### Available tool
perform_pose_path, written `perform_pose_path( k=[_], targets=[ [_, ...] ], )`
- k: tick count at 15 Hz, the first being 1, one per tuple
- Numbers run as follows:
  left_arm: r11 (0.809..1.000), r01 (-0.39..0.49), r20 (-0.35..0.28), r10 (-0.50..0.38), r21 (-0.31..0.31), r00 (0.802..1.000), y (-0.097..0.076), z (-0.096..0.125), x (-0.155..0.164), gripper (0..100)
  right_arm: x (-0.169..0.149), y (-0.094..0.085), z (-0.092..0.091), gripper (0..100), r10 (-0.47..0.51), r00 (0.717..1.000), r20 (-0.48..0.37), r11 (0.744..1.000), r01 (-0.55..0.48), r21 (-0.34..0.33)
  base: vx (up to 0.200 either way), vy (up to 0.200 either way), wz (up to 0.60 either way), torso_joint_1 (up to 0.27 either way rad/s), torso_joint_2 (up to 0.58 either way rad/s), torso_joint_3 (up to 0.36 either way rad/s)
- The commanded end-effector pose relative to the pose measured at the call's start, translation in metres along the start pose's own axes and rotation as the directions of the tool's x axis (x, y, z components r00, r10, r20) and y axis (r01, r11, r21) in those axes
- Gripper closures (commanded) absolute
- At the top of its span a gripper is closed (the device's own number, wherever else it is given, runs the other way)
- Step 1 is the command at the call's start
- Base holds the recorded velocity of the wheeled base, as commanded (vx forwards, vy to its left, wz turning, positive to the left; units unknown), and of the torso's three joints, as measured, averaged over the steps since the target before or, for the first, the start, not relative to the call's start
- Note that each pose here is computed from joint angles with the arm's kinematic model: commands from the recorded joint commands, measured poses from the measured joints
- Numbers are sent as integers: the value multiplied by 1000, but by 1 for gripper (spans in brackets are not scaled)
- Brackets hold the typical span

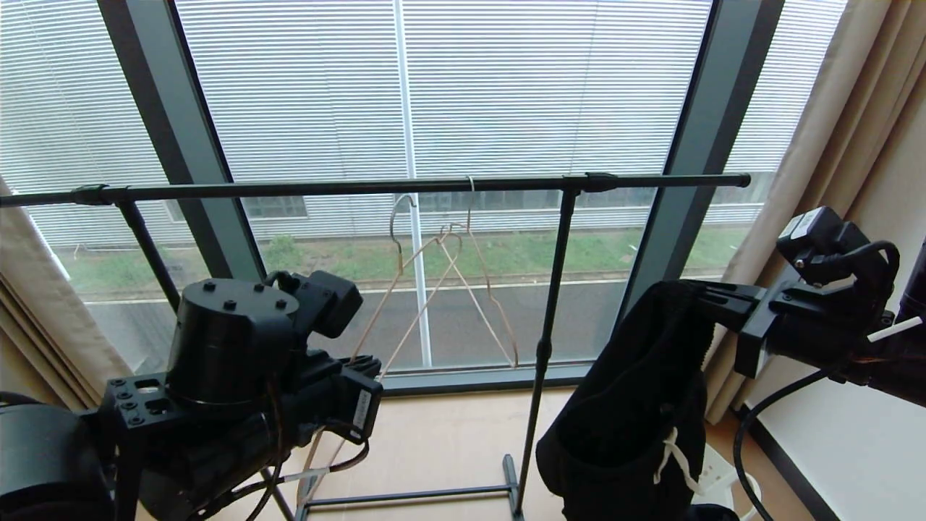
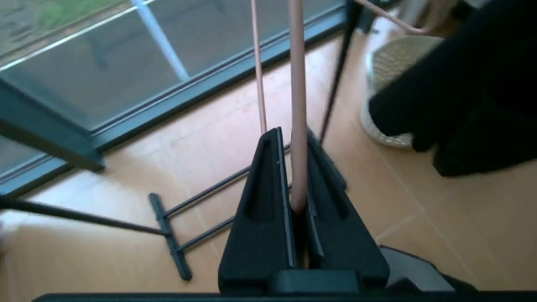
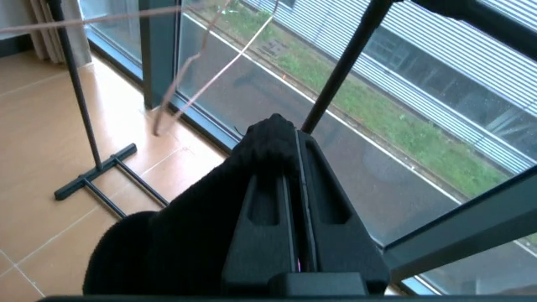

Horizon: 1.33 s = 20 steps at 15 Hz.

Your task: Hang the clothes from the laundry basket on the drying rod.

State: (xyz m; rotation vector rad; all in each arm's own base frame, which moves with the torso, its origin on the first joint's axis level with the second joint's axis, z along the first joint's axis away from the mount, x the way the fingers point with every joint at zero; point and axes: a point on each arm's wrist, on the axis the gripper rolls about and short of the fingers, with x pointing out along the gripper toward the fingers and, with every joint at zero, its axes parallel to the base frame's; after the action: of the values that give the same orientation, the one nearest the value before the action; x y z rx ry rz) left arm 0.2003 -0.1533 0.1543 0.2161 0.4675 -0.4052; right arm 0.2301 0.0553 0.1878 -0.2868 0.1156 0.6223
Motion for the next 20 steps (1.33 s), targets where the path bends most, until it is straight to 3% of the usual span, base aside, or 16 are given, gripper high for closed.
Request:
perform_pose_path(
  k=[1,4,6,8,10,13,16,18,20],
  targets=[
    [999,38,8,-38,-6,999,10,-12,-10,100,-1,2,1,100,-1,1000,0,1000,1,-3,0,0,0,0,0,0],
    [993,116,67,-116,1,991,22,-13,-9,100,0,2,0,100,-29,1000,-9,999,29,-26,0,0,0,0,0,0],
    [983,185,144,-184,3,972,23,-14,-9,100,0,1,-1,100,-64,998,-26,997,62,-45,0,0,0,0,0,0],
    [963,269,220,-269,26,938,21,-18,-13,100,4,1,-4,100,-69,997,-40,997,67,-46,0,0,0,0,0,0],
    [940,337,250,-339,51,907,19,-22,-15,100,7,2,-5,100,-82,995,-54,996,80,-49,0,0,0,0,0,0],
    [897,432,229,-442,94,868,16,-34,-15,100,15,7,-6,100,-166,981,-99,985,160,-67,0,0,0,0,0,0],
    [863,468,174,-499,193,849,13,-53,-16,100,19,2,-6,100,-283,949,-136,957,270,-109,0,0,0,0,0,0],
    [810,536,139,-574,237,807,11,-61,-15,100,21,1,-7,100,-322,934,-152,944,306,-122,0,0,0,0,0,0],
    [796,540,117,-584,274,803,11,-67,-17,100,23,4,-4,100,-358,921,-156,931,339,-134,0,0,0,0,0,0]
  ],
)
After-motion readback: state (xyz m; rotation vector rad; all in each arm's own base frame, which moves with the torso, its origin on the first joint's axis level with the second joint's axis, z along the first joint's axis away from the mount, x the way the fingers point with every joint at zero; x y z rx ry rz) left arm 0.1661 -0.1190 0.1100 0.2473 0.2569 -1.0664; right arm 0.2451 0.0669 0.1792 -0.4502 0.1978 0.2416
